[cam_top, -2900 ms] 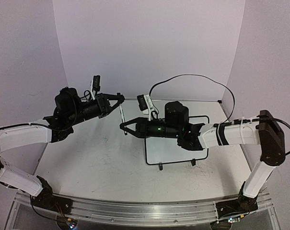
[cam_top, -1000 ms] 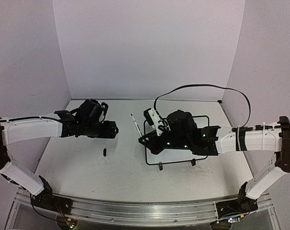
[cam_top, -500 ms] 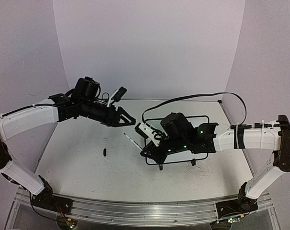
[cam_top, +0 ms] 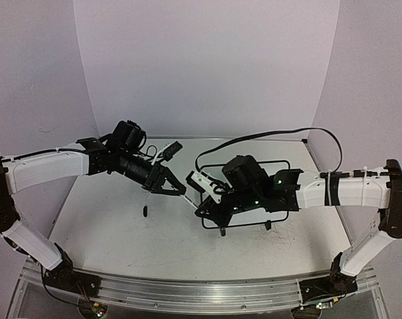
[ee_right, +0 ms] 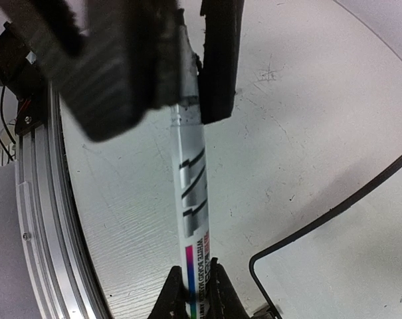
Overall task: Write a sentence on the whiteboard
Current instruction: Pass from the right arm to the left, then pass from the left arm to the right
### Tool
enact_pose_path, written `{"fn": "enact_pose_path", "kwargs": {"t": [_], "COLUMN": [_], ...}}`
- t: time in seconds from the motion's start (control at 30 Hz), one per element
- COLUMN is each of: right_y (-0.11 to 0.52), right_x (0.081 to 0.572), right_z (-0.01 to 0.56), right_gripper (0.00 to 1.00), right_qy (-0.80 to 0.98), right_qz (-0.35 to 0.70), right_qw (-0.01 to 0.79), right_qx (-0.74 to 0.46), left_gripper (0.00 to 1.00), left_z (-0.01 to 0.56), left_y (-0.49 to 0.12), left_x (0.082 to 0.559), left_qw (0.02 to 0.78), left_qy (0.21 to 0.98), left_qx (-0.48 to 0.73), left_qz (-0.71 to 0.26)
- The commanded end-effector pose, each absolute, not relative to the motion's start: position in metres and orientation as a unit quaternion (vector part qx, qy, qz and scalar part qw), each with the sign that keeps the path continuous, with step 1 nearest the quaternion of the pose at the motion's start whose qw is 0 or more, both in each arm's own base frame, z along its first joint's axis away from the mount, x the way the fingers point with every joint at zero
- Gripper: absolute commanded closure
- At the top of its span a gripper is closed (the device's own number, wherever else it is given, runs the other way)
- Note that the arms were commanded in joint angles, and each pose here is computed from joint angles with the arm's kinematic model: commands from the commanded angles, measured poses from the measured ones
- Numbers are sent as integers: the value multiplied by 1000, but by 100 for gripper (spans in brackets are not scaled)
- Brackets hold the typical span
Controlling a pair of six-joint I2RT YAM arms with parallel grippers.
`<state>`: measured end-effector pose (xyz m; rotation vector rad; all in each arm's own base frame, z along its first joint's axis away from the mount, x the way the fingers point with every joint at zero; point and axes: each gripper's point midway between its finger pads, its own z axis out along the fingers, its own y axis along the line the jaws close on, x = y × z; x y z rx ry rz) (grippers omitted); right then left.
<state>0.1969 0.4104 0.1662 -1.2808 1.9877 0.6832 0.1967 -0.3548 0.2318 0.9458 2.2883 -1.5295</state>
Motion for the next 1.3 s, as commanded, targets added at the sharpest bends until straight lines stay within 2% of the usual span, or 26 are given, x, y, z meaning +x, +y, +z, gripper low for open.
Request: {"fn": "enact_pose_path", "kwargs": {"t": [0.0, 0.1, 0.17, 0.2, 0.3, 0.37, 0.57, 0.67, 0.83, 1.0, 1.27], "right_y": [418, 418, 417, 416, 409, 408, 393, 392, 387, 376, 385], "right_x": [201, 202, 203, 204, 210, 213, 208, 201, 204, 206, 210], "right_z": [190, 190, 190, 191, 196, 212, 268, 295, 326, 357, 378], "right_gripper": [100, 100, 97, 88, 68, 50, 16, 12, 10, 12, 31], "right_qy": [747, 749, 752, 755, 768, 761, 698, 651, 605, 554, 529], "right_qz": [262, 261, 261, 261, 272, 326, 545, 619, 679, 720, 735], "right_qw": [364, 364, 364, 366, 380, 390, 381, 375, 370, 379, 381], "right_qx": [-490, -488, -483, -477, -438, -402, -266, -228, -189, -176, -186], "left_gripper": [74, 84, 95, 99, 100, 100, 100, 100, 100, 100, 100], "left_z": [231, 230, 230, 230, 236, 241, 277, 307, 366, 375, 374], "left_y": [-356, -355, -355, -355, -354, -353, -355, -358, -359, -362, -372], "left_x": [192, 194, 197, 199, 205, 210, 221, 225, 219, 228, 226], "left_qw": [110, 113, 120, 126, 146, 162, 207, 242, 309, 323, 302], "left_qy": [776, 779, 782, 785, 790, 791, 770, 744, 656, 648, 645], "left_qx": [332, 332, 330, 328, 325, 322, 319, 310, 288, 269, 266], "left_qz": [-525, -520, -514, -510, -500, -494, -512, -541, -625, -635, -650]}}
